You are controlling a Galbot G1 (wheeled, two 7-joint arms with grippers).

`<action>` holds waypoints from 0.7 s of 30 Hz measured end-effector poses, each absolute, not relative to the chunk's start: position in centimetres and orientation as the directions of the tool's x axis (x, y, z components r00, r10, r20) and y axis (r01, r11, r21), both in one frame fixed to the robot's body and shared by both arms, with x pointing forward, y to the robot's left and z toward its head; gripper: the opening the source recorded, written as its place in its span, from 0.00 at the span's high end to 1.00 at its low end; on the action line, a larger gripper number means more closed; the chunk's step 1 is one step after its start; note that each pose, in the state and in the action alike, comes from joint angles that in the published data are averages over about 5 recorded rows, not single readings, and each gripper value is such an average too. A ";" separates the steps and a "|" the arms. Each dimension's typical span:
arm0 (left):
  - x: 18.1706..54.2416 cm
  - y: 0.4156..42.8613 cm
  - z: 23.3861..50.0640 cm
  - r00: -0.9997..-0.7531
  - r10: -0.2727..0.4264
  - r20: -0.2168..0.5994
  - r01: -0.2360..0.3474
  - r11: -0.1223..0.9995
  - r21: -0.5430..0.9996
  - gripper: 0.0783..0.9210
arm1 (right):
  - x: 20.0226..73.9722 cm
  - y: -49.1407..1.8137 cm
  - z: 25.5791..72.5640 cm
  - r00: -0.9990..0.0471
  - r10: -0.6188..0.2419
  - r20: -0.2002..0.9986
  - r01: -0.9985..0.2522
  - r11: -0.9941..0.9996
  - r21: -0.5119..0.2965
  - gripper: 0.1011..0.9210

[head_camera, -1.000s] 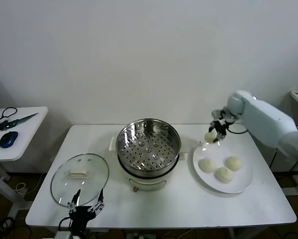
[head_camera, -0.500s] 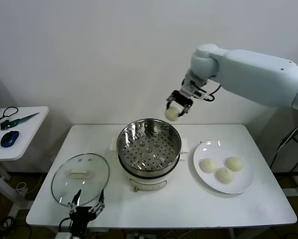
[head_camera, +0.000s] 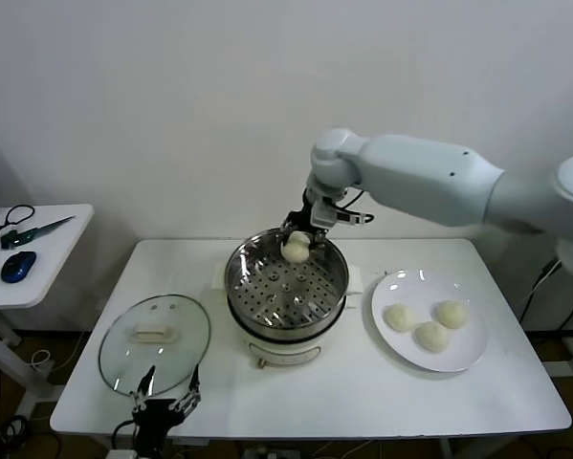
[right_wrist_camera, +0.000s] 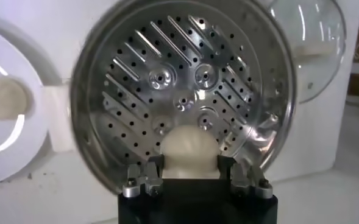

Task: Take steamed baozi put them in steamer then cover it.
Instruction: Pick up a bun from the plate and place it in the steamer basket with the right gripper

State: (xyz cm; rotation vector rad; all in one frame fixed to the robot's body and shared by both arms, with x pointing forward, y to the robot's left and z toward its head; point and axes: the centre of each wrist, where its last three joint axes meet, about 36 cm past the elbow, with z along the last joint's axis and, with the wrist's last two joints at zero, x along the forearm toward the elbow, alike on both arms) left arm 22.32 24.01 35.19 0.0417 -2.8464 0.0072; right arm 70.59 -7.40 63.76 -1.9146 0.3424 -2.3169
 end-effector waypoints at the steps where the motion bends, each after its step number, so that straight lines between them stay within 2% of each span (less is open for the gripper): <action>1: 22.4 24.0 35.2 -0.957 -0.028 0.290 -0.029 1.000 -0.001 0.12 | 70.8 -7.3 63.3 -0.192 -0.232 0.954 -0.052 -0.968 -0.246 0.38; 13: 22.8 24.1 35.0 -0.958 -0.032 0.287 -0.034 0.999 -0.003 0.12 | 72.9 -6.7 60.3 -0.181 -0.233 0.955 -0.051 -0.968 -0.246 0.36; 21: 22.7 24.2 35.0 -0.957 -0.036 0.287 -0.039 0.999 -0.005 0.12 | 73.4 -6.6 60.1 -0.175 -0.234 0.956 -0.071 -0.966 -0.249 0.15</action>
